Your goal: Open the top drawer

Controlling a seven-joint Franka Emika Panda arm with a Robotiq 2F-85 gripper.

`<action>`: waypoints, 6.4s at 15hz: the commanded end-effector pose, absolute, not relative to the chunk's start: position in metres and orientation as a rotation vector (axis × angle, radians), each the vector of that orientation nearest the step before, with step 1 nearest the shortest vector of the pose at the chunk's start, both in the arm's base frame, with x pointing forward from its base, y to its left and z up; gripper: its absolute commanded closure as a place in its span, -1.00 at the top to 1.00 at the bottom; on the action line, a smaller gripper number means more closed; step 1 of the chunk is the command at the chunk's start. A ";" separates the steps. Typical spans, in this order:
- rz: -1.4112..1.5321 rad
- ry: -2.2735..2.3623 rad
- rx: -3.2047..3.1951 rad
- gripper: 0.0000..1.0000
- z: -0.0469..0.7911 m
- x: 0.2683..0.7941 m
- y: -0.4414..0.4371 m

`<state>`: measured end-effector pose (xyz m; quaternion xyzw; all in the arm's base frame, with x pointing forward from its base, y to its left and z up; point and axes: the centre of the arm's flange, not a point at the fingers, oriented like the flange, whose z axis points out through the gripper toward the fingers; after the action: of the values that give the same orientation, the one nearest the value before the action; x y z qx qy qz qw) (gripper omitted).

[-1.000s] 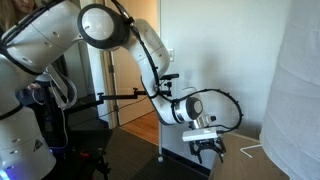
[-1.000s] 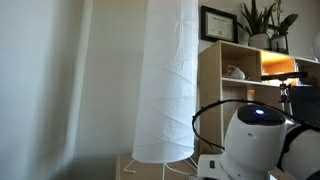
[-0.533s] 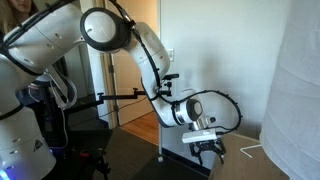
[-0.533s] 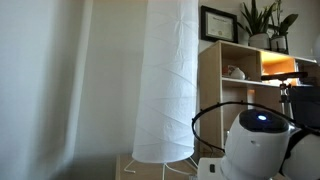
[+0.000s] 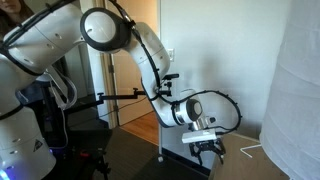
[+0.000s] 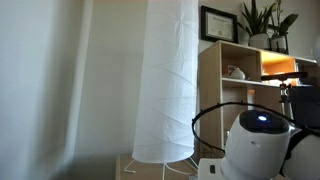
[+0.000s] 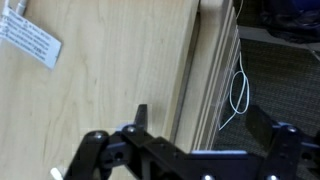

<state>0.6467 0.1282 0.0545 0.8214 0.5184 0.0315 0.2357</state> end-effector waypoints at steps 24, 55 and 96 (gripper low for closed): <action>0.111 1.521 2.109 1.00 0.031 0.627 0.174; 0.116 1.536 2.137 1.00 0.007 0.639 0.181; 0.167 1.368 2.055 1.00 -0.019 0.625 0.200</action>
<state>0.6252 0.2012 -0.0156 0.7864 0.5375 0.0617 0.2980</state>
